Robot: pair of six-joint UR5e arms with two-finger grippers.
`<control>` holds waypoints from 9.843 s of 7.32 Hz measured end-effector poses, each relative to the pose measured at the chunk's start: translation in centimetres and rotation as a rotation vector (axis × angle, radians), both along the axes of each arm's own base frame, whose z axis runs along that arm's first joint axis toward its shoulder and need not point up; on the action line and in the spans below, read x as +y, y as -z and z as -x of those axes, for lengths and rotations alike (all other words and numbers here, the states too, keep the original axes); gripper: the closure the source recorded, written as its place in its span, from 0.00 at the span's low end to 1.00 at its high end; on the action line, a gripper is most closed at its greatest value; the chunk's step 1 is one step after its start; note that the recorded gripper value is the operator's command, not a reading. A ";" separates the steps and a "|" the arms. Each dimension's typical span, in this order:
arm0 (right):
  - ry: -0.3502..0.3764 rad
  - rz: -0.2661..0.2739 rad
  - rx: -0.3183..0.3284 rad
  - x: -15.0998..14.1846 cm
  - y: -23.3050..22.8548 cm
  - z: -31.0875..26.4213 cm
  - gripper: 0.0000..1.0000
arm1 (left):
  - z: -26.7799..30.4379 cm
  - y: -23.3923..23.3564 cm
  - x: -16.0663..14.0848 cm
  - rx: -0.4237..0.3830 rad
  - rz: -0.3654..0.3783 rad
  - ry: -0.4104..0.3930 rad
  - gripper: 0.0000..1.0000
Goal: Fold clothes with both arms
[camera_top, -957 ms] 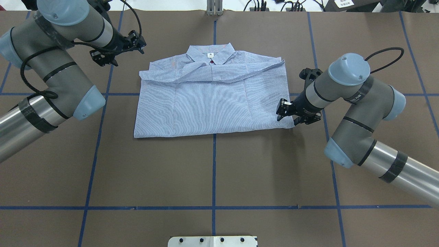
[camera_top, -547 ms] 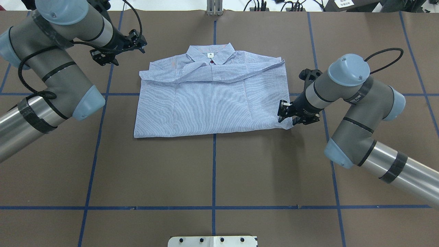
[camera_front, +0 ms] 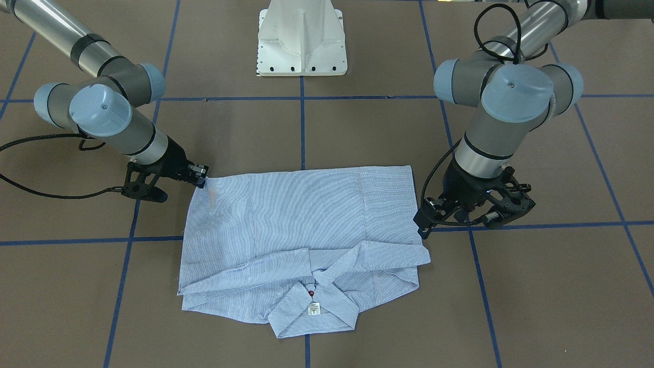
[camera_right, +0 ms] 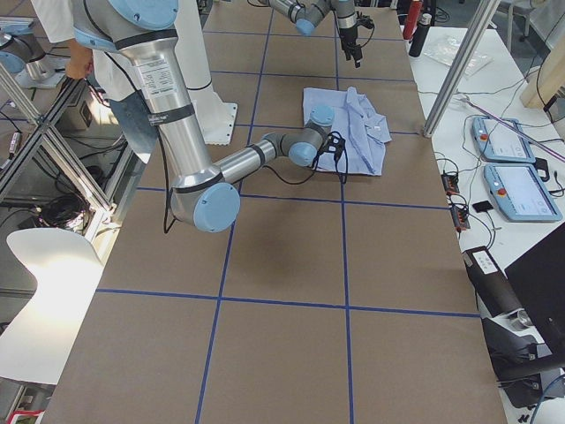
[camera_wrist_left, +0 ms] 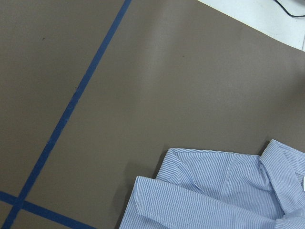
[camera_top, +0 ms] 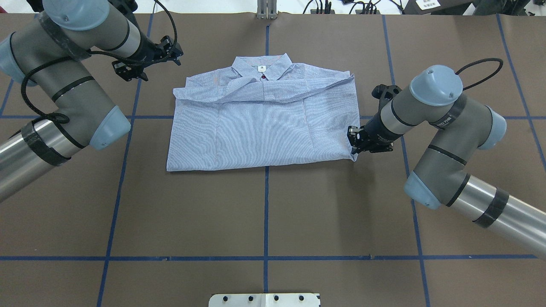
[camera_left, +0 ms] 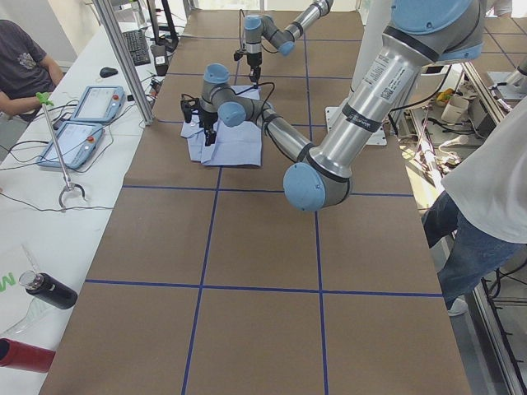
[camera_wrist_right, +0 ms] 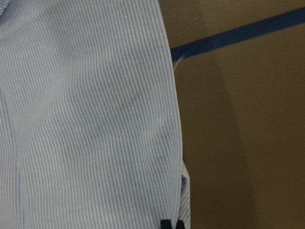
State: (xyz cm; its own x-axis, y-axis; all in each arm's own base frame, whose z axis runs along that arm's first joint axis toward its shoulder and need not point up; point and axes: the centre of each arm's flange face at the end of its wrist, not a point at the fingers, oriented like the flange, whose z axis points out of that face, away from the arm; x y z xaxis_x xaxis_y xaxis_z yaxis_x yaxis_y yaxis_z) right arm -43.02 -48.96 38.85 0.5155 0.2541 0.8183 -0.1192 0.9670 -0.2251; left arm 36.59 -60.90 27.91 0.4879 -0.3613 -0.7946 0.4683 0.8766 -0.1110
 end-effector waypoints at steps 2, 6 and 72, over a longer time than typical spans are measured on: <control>0.019 0.001 -0.022 1.0 0.2 -1.1 1.00 | 0.0 0.0 0.0 0.000 0.000 0.000 0.00; 0.194 0.049 -0.072 15.5 -2.8 -8.8 1.00 | 0.6 1.3 0.8 -0.012 0.010 0.003 0.00; 0.279 -0.603 0.498 -2.1 11.7 14.2 0.00 | -0.1 1.0 7.1 0.053 -0.170 -0.040 0.00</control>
